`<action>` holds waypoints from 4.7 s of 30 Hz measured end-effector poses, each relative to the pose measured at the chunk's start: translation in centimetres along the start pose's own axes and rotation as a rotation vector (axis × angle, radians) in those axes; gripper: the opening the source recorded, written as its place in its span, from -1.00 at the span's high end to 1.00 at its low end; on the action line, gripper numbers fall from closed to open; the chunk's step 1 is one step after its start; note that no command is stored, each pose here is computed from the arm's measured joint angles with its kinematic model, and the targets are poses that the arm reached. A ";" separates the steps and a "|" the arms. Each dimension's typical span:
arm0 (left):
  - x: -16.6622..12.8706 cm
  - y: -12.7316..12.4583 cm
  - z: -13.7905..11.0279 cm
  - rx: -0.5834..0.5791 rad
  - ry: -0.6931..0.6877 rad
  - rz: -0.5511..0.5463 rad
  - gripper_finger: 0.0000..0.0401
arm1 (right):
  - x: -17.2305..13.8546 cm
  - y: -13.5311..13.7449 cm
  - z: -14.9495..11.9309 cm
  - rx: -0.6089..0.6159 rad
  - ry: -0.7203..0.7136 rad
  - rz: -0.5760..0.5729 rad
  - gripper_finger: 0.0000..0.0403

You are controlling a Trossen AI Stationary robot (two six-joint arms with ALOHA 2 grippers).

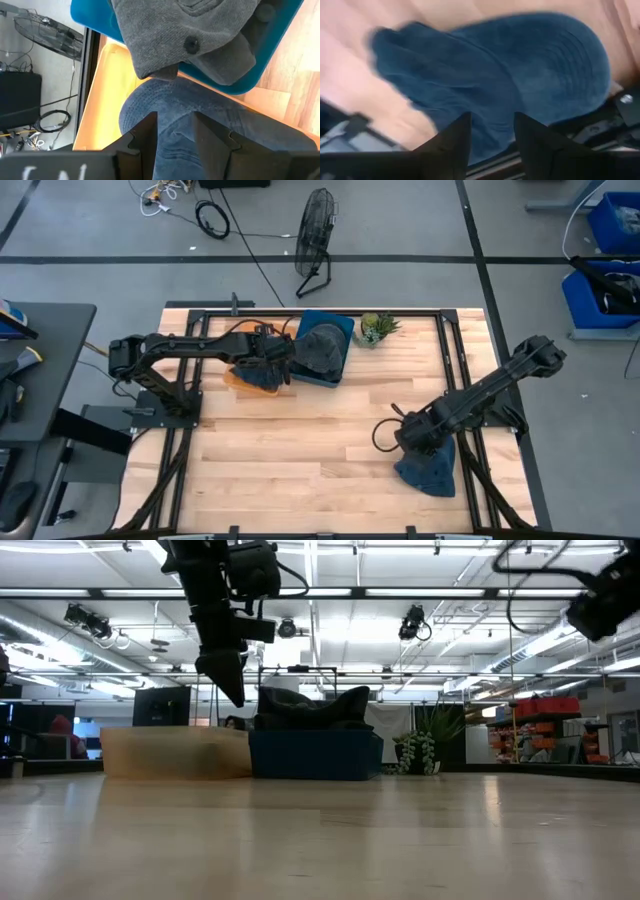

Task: Pick & Place hat
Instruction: Put the blue cap into the orange bin

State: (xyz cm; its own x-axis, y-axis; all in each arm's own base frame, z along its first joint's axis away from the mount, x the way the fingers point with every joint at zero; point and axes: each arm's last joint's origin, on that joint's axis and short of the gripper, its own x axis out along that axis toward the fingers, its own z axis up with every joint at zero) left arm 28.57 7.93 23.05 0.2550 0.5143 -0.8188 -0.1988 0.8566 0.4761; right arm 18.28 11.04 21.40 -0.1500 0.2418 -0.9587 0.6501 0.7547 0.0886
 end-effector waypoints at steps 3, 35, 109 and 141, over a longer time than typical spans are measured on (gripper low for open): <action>0.0 0.0 0.0 -0.005 0.000 0.000 0.36 | 1.3 -0.5 -0.4 0.003 0.007 -0.040 0.24; -1.0 -0.8 0.2 -0.026 -0.031 -0.012 0.49 | -2.3 3.6 0.2 0.005 -0.252 0.239 0.97; -8.9 -2.7 5.7 0.197 -0.488 0.106 0.93 | -12.8 4.8 17.6 -0.456 -1.310 -0.165 0.94; -16.1 4.3 -5.6 -0.343 -0.248 0.415 0.93 | -10.8 3.2 16.4 -0.359 -1.084 -0.328 0.07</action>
State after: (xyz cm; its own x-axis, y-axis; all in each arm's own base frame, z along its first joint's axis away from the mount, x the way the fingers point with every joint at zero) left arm 18.32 3.12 36.54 0.2960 0.8331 -0.4673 -0.6130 0.5408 0.5760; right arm 34.16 0.82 27.55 0.5509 -0.5069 -0.6630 0.4266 0.8538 -0.2984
